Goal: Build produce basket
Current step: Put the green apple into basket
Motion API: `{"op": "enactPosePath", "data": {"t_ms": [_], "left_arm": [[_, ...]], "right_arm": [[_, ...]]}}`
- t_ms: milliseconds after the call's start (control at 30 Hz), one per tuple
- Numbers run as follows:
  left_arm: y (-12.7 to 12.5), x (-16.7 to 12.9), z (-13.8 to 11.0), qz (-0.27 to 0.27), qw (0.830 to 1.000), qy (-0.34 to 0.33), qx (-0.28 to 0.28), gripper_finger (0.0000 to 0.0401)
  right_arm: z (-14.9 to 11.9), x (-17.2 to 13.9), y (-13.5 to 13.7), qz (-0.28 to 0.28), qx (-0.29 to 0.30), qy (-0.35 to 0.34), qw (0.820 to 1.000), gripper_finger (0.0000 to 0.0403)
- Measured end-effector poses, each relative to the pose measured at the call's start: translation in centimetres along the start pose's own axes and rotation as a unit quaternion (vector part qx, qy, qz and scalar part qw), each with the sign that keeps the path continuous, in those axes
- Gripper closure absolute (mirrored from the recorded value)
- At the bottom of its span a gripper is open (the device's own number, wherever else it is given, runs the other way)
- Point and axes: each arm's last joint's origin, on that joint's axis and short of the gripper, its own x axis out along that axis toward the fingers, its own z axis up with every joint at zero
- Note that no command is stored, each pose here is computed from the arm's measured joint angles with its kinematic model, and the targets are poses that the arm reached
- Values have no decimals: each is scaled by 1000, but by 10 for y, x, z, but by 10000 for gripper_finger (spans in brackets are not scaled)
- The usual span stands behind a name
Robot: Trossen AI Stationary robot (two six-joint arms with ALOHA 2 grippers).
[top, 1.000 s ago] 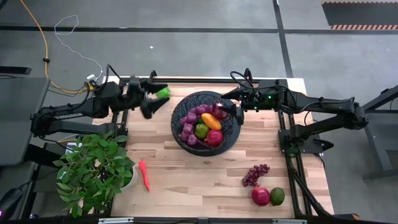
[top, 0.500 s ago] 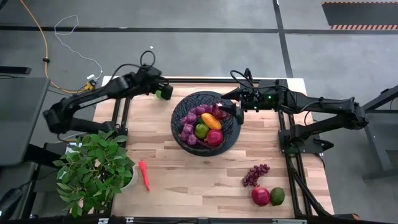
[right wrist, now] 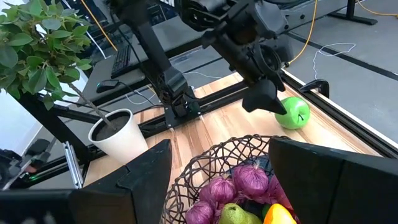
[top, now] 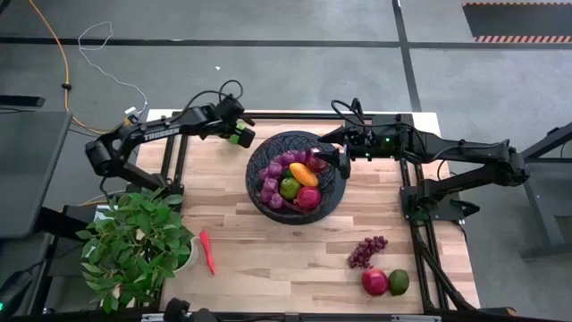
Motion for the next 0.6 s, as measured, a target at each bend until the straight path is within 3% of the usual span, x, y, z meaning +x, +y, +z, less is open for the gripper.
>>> {"op": "enactPosePath", "data": {"t_ms": [200,600], "left_arm": [[10,13,3,10,1000,18,9,2],[20,17,7,34,999,11,-27,1]], "right_arm": [[0,0,0,0,0,0,1000,156],[0,0,0,0,0,0,1000,156]]}}
